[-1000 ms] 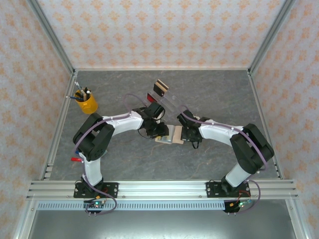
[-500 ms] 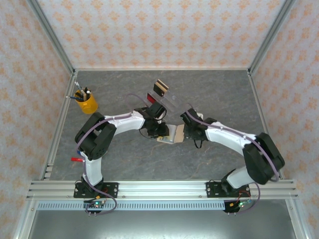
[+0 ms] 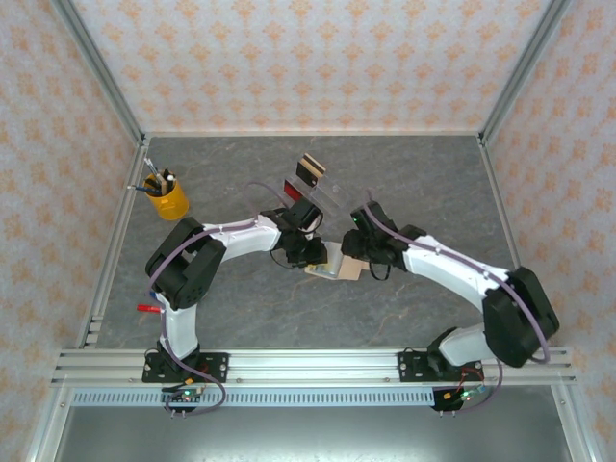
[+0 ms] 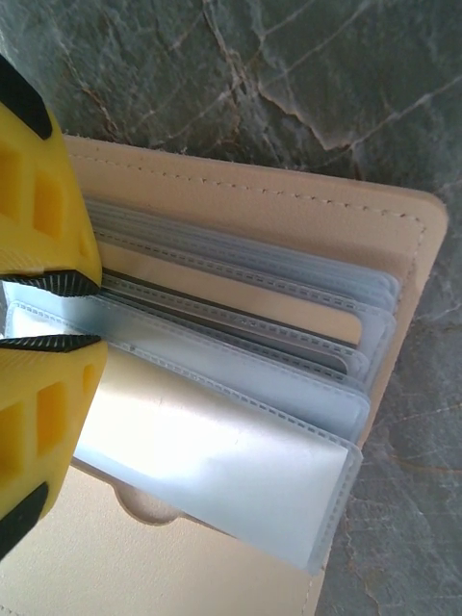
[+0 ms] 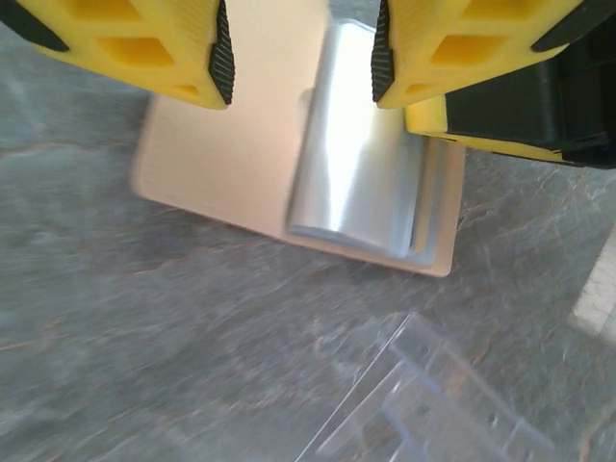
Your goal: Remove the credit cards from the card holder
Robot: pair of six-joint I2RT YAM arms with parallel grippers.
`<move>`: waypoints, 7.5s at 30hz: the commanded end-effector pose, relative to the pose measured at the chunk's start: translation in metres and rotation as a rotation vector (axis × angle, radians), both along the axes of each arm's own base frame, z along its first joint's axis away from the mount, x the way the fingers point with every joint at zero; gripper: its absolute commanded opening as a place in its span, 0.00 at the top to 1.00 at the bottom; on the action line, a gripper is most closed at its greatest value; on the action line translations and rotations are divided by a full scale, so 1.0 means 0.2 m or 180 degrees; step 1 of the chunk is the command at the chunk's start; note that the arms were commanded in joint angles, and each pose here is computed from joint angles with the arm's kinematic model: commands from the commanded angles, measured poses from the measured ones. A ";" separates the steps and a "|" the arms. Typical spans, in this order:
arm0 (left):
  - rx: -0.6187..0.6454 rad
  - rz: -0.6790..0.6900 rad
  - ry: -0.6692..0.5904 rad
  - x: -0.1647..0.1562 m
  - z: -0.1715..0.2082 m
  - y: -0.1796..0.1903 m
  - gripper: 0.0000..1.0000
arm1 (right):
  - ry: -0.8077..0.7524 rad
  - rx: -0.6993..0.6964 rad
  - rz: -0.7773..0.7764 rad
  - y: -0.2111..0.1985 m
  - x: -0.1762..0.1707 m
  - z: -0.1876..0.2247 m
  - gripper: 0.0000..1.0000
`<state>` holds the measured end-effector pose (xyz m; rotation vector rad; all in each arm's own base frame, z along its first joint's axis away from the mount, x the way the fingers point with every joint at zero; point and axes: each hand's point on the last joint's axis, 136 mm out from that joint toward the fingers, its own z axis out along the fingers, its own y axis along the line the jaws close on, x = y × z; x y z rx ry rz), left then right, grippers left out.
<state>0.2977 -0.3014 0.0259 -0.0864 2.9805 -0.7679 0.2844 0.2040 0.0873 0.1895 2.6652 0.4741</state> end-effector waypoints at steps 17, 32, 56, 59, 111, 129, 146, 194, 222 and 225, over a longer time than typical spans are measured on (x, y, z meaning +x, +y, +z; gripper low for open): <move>-0.0263 0.0105 0.0060 -0.05 0.12 0.02 0.78 | 0.0666 -0.0388 -0.0114 -0.02 -0.04 -0.40 0.70; -0.0483 0.0119 0.0225 -0.03 0.06 -0.06 0.73 | 0.0697 -0.0569 -0.0053 -0.07 -0.08 -0.48 0.79; -0.0322 0.0064 0.0454 -0.08 -0.08 -0.05 0.61 | 0.0807 -0.0363 -0.0053 -0.03 -0.11 -0.52 0.80; -0.0442 0.0045 0.0472 -0.08 -0.07 -0.09 0.64 | 0.0826 -0.0266 -0.0043 0.00 -0.12 -0.52 0.81; -0.0931 0.0054 -0.0051 0.00 0.16 -0.15 0.78 | 0.0859 0.0215 0.0008 0.08 -0.17 -0.39 0.89; -0.0388 0.0147 -0.0097 -0.06 0.12 0.06 0.97 | 0.0349 0.0216 -0.0129 0.01 -0.11 -0.15 0.76; -0.1120 -0.0109 -0.0369 -0.07 0.33 -0.21 0.52 | -0.0376 0.0252 -0.0693 -0.17 -0.04 0.11 0.60; -0.0576 0.0141 -0.0058 0.01 0.09 -0.13 0.75 | 0.0649 0.0035 -0.0194 0.04 -0.07 -0.31 0.84; -0.0461 0.0268 0.0224 -0.01 -0.09 -0.07 0.74 | 0.0916 0.0043 -0.0284 0.02 -0.15 -0.49 0.84; -0.0768 0.0296 0.0171 0.03 -0.04 -0.10 0.76 | 0.0919 -0.0005 -0.0303 0.01 -0.15 -0.50 0.84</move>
